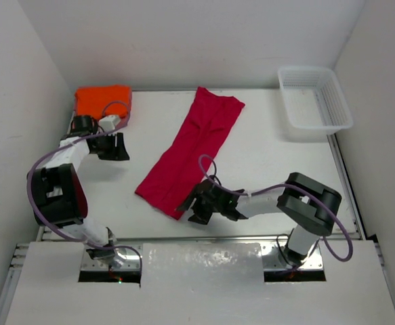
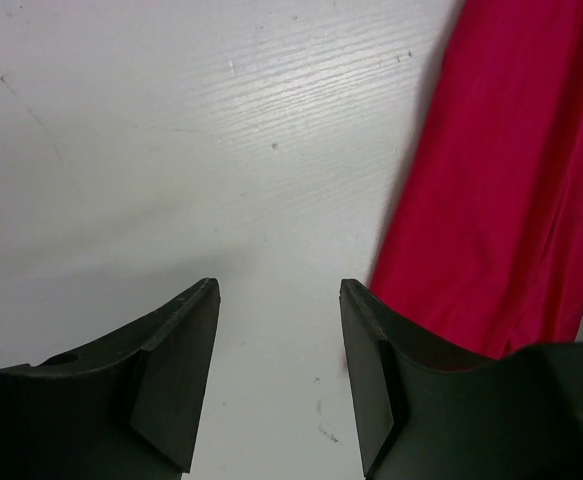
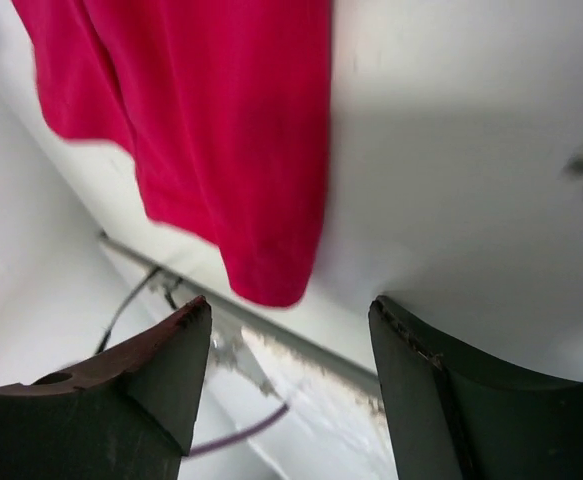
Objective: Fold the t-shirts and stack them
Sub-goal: Rotate the tshirt 90 degrees
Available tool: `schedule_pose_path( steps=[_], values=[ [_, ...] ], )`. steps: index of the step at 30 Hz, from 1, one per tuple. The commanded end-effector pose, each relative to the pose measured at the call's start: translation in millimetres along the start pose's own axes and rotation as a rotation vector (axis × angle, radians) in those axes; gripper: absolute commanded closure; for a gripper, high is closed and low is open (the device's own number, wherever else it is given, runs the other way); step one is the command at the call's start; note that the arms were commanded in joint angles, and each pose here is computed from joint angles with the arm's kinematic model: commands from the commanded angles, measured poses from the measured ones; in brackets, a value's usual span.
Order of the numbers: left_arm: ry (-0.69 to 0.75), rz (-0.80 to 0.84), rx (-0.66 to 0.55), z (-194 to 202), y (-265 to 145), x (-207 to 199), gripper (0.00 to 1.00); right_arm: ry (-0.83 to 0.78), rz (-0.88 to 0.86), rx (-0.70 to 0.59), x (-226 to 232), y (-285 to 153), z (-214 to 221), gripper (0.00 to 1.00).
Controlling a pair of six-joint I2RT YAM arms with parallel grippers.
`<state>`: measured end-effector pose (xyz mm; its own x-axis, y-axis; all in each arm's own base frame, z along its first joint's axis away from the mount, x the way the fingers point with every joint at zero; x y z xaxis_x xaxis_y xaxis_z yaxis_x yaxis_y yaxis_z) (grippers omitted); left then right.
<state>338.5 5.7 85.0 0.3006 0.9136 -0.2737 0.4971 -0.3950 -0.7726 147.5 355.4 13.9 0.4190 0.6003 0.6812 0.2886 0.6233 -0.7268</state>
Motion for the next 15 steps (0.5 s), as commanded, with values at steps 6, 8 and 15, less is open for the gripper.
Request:
schedule_pose_path(
  steps=[6, 8, 15],
  values=[
    [0.044, -0.007, -0.060, -14, -13, -6, 0.51, -0.040, 0.205, -0.185, -46, 18, -43, 0.42],
    [0.051, -0.005, -0.061, -14, -13, -7, 0.51, -0.025, 0.205, -0.170, -49, 20, -40, 0.47],
    [0.047, -0.004, -0.055, -12, -13, -7, 0.51, -0.061, 0.210, -0.080, -49, 29, -26, 0.58]
  ],
)
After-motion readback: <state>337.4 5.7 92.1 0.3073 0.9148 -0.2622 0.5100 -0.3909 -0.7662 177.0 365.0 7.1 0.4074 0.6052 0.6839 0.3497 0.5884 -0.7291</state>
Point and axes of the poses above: each gripper's point midway between its finger pads, its own y axis out along the fingers, its own x axis along the line the jaws close on, z = x × y, the point moved 1 cm from there along -y, back along the fingers, and after that the axes turned 4 degrees about y, right-handed, at the moved point
